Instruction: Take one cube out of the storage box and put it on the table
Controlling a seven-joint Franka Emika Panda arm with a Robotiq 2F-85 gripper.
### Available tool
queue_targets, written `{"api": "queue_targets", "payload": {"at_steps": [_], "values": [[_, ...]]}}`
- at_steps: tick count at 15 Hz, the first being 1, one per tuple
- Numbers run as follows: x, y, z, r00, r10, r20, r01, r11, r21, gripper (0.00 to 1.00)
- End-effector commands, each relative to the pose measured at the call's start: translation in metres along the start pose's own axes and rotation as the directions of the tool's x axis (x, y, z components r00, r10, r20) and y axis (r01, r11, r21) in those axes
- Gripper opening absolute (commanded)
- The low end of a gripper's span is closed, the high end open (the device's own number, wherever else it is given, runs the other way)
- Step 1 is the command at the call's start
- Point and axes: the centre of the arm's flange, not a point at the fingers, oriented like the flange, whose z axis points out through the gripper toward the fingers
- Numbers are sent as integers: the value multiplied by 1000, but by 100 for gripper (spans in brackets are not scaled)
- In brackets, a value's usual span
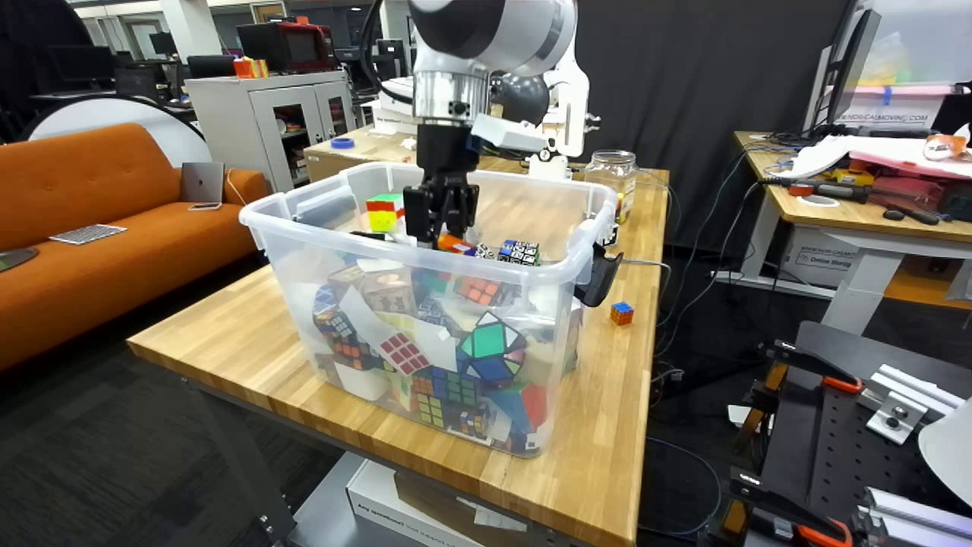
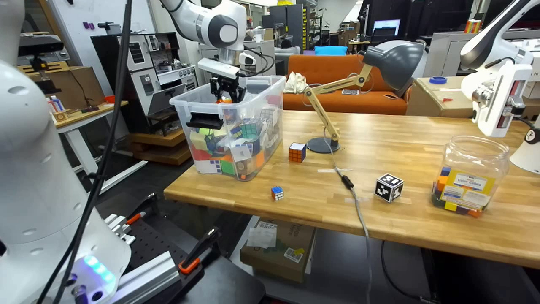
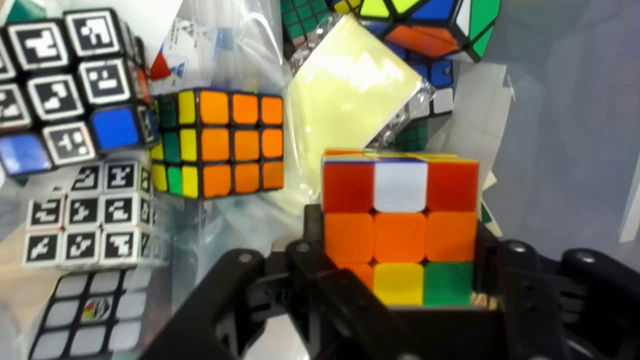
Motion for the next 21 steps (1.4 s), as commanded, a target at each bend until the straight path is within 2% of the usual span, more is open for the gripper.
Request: {"api": "queue_targets", "payload": {"at_steps": [1,4,6,10,13,15,17,18,20,21], "values": [[-10,2,-42,990,2,-141,-20,992,-123,38],[-14,16,-87,962,44,-270,-99,977,-191,38],[-21,27,-116,932,88,-351,-177,957,-231,38],[-41,45,-159,843,194,-502,-366,891,-270,38],[-61,68,-170,766,301,-569,-522,807,-277,38],[-75,80,-171,702,398,-591,-628,737,-250,38],[-87,98,-166,631,461,-624,-717,654,-242,38],[-91,105,-161,593,508,-625,-757,616,-218,38],[-98,119,-146,536,588,-605,-811,559,-175,38],[-102,124,-137,519,626,-582,-825,545,-150,38]]}}
